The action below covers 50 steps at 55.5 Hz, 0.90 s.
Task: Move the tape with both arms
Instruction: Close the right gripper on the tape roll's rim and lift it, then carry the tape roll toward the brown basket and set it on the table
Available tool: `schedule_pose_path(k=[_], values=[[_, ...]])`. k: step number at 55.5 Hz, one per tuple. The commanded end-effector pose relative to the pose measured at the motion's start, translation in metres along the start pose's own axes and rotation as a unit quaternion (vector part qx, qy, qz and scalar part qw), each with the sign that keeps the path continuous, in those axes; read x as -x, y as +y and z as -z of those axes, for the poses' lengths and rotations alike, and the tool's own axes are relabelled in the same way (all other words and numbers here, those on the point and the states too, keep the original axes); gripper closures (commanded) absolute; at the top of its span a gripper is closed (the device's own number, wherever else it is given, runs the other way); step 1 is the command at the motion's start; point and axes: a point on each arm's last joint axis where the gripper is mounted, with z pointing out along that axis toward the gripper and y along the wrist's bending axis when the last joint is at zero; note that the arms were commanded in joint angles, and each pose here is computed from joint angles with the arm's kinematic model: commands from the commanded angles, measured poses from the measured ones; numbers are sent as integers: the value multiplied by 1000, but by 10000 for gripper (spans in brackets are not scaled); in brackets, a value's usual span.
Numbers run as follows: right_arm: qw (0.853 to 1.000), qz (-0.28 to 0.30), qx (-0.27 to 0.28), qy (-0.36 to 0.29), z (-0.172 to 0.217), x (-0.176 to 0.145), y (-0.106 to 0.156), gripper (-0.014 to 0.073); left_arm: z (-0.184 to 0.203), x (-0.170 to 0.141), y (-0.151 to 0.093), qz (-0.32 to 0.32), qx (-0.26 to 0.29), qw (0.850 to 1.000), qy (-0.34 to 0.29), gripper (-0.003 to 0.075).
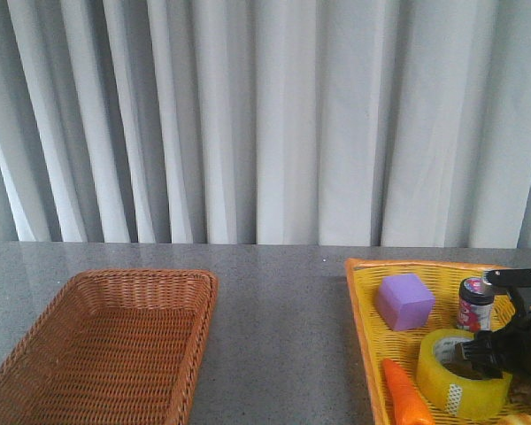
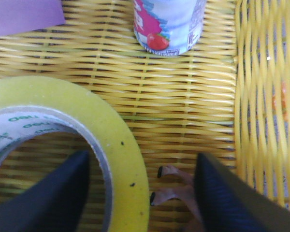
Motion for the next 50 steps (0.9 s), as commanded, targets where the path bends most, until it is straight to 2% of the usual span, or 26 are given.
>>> schedule_pose_path(k=[1,15,26,33,39,45,50], values=[[998,5,-8,-63,21,21,-2,274,2,11,-4,7,-16,999,-46,643],[996,-11,0,-87,34,37,-2,608,2,11,-4,7,-16,999,-46,643],[989,-37,19,-144,75,70,0,603,2,11,-4,7,-16,999,-47,643],[981,-57,54,-178,112,89,8,602,2,11,-4,7,-16,999,-47,643],[970,-25,111,-213,144,104,36,602,2,11,-4,7,-16,999,-47,643],[950,45,188,-245,167,113,85,602,2,12,-4,7,-17,999,-48,643],[930,112,237,-256,170,110,132,600,2,12,-4,7,-17,999,-48,643]])
